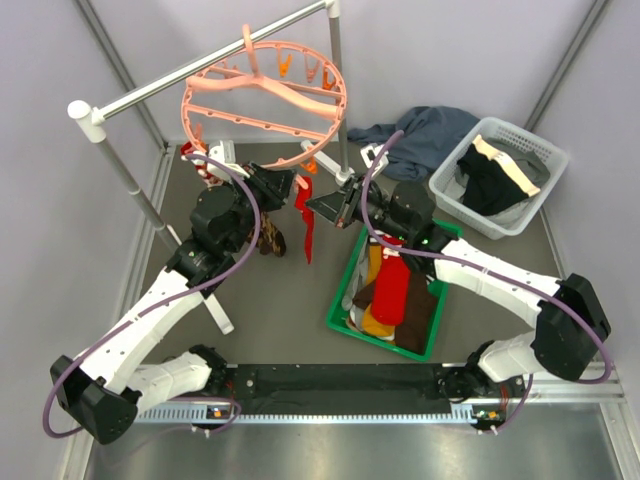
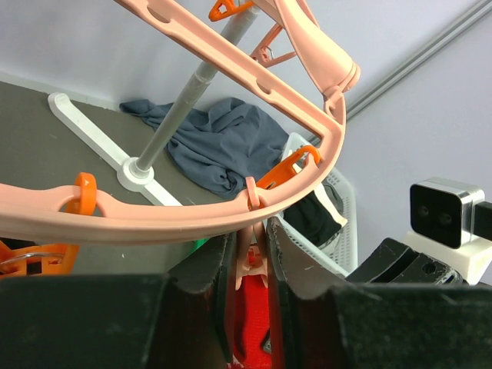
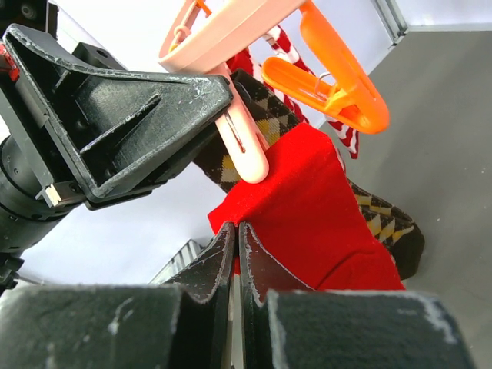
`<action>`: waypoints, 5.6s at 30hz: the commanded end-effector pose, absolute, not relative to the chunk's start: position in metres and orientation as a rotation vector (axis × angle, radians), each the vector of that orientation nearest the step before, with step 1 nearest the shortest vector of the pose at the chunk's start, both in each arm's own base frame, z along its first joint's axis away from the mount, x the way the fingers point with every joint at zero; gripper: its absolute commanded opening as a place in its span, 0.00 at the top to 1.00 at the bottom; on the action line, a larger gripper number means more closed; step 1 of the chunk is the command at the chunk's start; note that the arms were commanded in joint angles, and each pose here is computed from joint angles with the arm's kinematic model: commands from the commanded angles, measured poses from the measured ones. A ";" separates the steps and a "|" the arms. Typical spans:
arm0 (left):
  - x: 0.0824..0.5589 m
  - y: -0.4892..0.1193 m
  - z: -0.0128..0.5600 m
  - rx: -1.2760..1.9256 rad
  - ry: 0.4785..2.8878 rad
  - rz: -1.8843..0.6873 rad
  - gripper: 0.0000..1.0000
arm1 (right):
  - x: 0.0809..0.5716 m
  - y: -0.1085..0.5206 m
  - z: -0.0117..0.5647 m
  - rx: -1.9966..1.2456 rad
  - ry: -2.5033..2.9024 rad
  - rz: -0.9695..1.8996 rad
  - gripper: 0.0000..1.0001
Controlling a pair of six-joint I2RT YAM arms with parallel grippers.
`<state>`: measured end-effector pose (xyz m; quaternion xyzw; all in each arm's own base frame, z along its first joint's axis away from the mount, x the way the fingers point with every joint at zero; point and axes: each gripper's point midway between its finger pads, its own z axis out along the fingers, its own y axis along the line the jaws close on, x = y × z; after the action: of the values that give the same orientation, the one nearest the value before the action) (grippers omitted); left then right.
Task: Clip the socks to the hanger
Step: Clamp the sock onto the hanger, then open the clamp at the hanger.
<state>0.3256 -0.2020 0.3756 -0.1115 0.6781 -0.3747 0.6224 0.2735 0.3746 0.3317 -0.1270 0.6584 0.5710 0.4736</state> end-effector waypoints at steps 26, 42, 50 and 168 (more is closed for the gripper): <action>0.319 -0.208 0.409 -0.266 1.442 -0.994 0.85 | 0.273 0.379 0.384 -0.356 1.424 1.392 1.00; 0.318 -0.204 0.413 -0.263 1.445 -0.963 0.20 | 0.278 0.380 0.385 -0.360 1.419 1.369 0.98; 0.320 -0.183 0.420 -0.286 1.436 -0.836 0.09 | 0.290 0.364 0.351 -0.381 1.489 1.206 0.61; 0.304 -0.166 0.405 -0.145 1.602 -0.635 0.65 | 0.270 0.440 0.344 -0.851 1.278 0.836 0.93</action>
<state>0.2972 -0.1680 0.3717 -0.0576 0.7507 -0.2643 0.6028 0.2811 0.4317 0.3405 -0.3667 0.5707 0.3577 0.6418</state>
